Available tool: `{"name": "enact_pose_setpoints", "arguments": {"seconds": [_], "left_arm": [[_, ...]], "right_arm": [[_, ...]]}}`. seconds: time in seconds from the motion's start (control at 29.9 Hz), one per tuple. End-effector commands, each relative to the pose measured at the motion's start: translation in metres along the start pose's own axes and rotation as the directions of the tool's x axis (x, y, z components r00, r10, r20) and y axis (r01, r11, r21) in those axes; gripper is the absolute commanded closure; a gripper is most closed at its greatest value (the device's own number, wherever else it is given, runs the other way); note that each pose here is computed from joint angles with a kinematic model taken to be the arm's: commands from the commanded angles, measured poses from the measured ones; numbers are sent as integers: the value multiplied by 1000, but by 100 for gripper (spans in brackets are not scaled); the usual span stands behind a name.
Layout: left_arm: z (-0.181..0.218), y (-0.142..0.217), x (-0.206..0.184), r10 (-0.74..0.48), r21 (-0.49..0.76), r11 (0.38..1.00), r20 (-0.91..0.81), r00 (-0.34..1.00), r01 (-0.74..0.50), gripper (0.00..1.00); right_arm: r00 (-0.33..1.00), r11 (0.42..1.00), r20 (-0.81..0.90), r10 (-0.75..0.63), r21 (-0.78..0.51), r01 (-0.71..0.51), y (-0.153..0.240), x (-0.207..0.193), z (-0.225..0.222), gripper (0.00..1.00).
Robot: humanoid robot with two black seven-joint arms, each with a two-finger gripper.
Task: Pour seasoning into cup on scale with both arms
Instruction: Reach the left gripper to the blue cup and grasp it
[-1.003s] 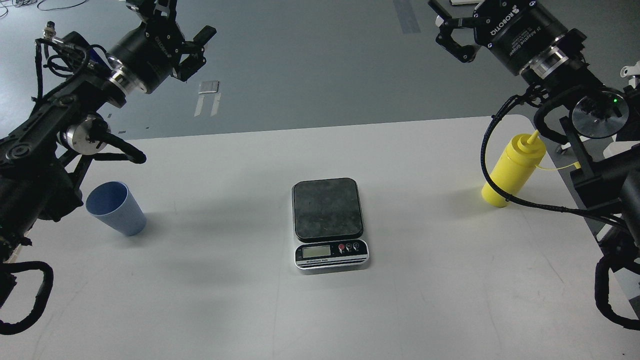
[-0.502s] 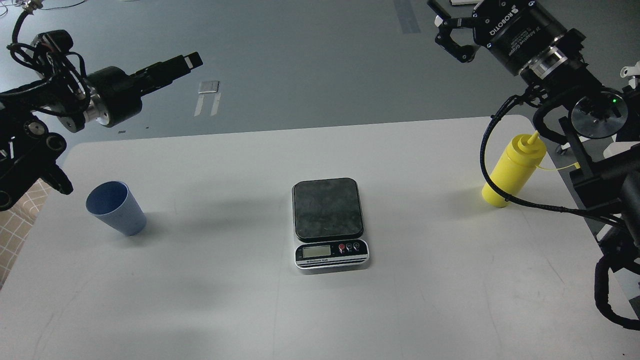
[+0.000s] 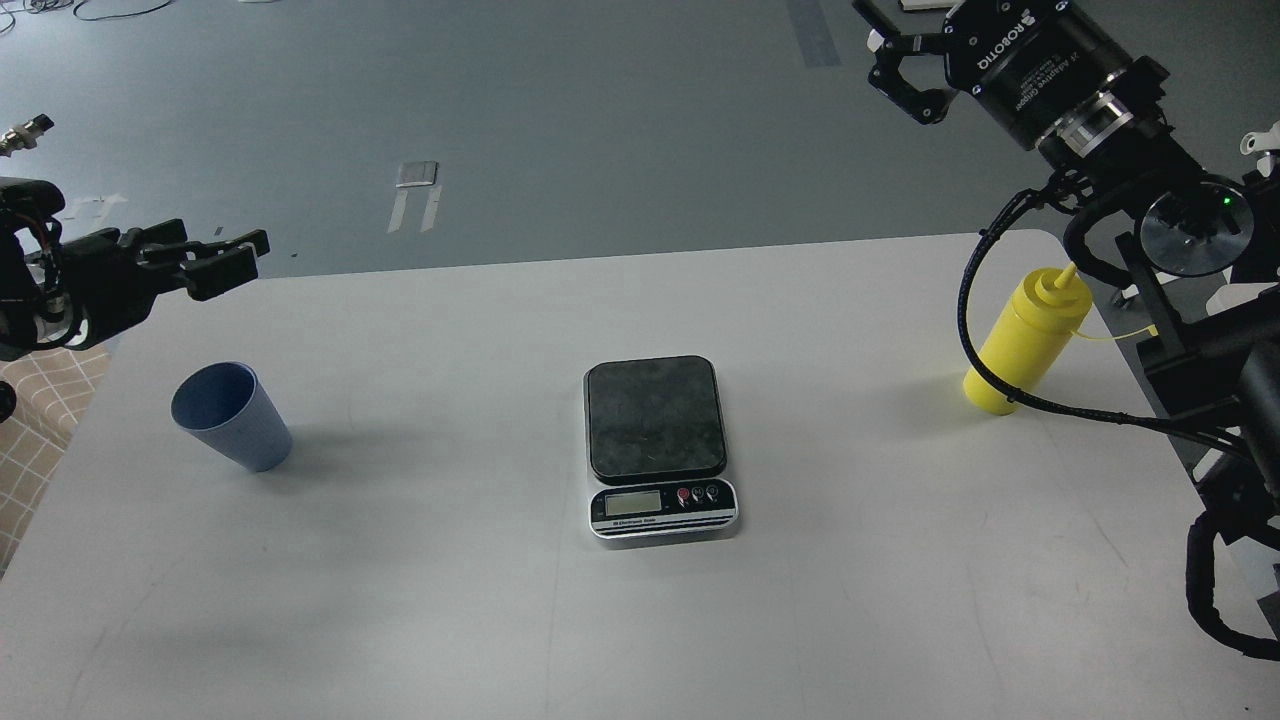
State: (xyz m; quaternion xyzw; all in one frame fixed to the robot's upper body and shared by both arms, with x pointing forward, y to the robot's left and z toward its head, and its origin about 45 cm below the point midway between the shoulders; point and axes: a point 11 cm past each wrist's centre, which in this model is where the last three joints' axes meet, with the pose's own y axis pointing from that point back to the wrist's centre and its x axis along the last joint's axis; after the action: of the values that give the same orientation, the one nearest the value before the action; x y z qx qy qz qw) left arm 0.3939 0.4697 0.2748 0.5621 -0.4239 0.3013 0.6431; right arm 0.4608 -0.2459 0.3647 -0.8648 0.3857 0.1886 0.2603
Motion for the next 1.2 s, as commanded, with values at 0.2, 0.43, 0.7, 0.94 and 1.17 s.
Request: {"name": "enact_pose_setpoints", "arguments": {"seconds": [0.2, 0.43, 0.7, 0.94, 1.17], "left_arm": [[-21, 21, -35, -81, 34, 996, -3, 997, 81, 2], [-19, 21, -52, -111, 29, 993, -21, 994, 112, 2], [-17, 22, -77, -159, 21, 987, -47, 986, 160, 7], [-19, 24, -86, -171, 27, 984, -73, 983, 174, 11], [-26, 22, -90, -174, 51, 983, -83, 981, 179, 27]], "right_arm": [[1000, 1000, 3, -3, 0, 3, -1, -1, 1, 0], [1000, 1000, 3, -3, 0, 3, -1, -1, 1, 0], [1000, 1000, 3, -3, 0, 3, -1, -1, 1, 0], [1000, 1000, 3, -3, 0, 3, -1, -1, 1, 0], [1000, 1000, 5, -4, 0, 4, -1, -1, 2, 0]]}}
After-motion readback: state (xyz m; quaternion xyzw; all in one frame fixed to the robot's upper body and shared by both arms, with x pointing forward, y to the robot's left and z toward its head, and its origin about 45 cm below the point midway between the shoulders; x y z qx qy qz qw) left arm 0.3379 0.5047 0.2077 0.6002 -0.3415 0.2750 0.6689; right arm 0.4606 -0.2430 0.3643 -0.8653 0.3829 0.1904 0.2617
